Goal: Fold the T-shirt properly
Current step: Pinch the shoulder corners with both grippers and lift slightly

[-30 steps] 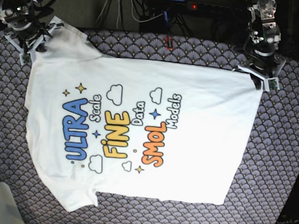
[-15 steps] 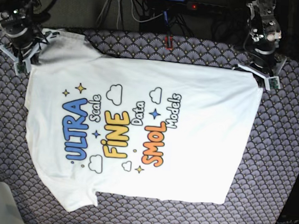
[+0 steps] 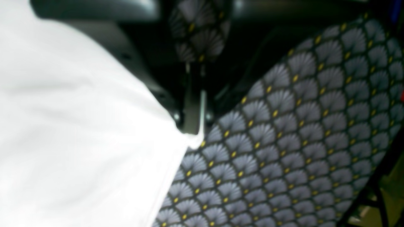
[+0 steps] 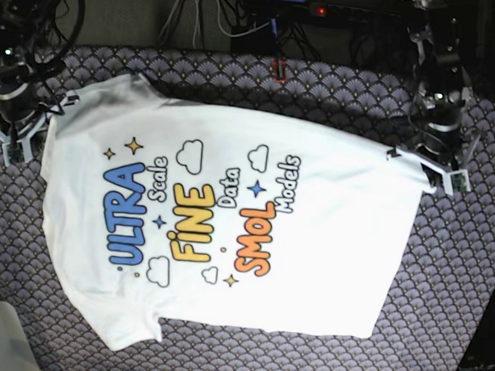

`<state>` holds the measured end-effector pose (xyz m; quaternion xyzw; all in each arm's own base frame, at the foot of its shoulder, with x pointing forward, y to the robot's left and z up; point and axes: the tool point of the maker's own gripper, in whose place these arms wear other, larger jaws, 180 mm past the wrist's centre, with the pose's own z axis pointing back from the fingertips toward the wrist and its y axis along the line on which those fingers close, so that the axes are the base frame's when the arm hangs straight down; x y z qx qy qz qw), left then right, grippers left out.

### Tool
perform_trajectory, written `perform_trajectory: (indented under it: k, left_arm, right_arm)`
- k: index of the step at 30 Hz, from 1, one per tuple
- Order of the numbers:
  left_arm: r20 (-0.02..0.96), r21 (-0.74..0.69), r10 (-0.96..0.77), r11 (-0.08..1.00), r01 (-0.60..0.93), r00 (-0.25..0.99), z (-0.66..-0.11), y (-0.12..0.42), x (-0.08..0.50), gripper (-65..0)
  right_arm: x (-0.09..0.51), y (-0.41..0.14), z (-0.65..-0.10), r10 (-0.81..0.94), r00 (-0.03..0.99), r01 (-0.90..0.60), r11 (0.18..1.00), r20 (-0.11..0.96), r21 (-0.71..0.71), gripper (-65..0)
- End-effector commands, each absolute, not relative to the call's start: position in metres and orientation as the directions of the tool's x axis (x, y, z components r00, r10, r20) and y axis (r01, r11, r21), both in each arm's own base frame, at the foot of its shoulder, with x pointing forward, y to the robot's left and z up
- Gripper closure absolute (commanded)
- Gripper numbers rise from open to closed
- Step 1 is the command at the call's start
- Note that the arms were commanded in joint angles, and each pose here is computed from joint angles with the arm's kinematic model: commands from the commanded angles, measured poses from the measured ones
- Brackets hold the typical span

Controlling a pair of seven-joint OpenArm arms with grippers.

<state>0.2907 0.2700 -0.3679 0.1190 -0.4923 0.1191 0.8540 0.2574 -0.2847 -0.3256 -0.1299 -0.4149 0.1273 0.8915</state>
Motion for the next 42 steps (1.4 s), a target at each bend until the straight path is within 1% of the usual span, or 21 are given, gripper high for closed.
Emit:
perform_trajectory:
  k: [1,5,12,20,22,24,27,29,32,42]
  left_arm:
    - [0.892,0.092,0.07,0.94,-0.329,0.447,-0.352,0.275,0.302,-0.5]
    - [0.895,0.063,0.087,0.946,-0.317,0.438,-0.339,0.267,0.328,-0.5]
    - [0.881,0.052,0.089,0.958,-0.282,0.464,-0.338,0.251,0.336,-0.5]
    - [0.872,0.06,0.09,0.955,-0.289,0.48,-0.345,0.255,0.327,-0.5]
    - [0.872,0.06,0.091,0.955,-0.291,0.48,-0.345,0.256,0.327,-0.5]
    - [0.868,0.063,0.091,0.955,-0.29,0.488,-0.348,0.256,0.324,-0.5]
    - [0.866,0.065,0.09,0.955,-0.29,0.492,-0.35,0.256,0.322,-0.5]
    - [0.859,0.069,0.09,0.955,-0.289,0.504,-0.354,0.256,0.317,-0.5]
    - [0.857,0.07,0.09,0.955,-0.288,0.508,-0.355,0.256,0.315,-0.5]
    - [0.85,0.075,0.091,0.955,-0.289,0.52,-0.36,0.256,0.31,-0.5]
  right_arm:
    - [0.268,-0.285,-0.31,0.355,0.578,-0.119,0.928,0.735,-0.354,0.0]
    - [0.283,-0.279,-0.301,0.38,0.546,-0.139,0.92,0.747,-0.366,0.0]
    - [0.267,-0.283,-0.315,0.381,0.609,-0.153,0.917,0.696,-0.368,0.0]
    - [0.246,-0.279,-0.332,0.387,0.649,-0.19,0.916,0.655,-0.353,-0.2]
    - [0.244,-0.281,-0.333,0.387,0.653,-0.191,0.916,0.651,-0.353,-5.1]
    - [0.243,-0.282,-0.333,0.385,0.655,-0.188,0.916,0.65,-0.354,-12.0]
    - [0.236,-0.299,-0.329,0.349,0.67,-0.126,0.923,0.655,-0.363,-22.7]
    - [0.233,-0.305,-0.329,0.32,0.677,-0.092,0.93,0.663,-0.355,-27.6]
    - [0.229,-0.307,-0.33,0.313,0.683,-0.085,0.931,0.659,-0.354,-30.1]
    - [0.212,-0.292,-0.349,0.264,0.715,-0.081,0.951,0.648,-0.299,-30.1]
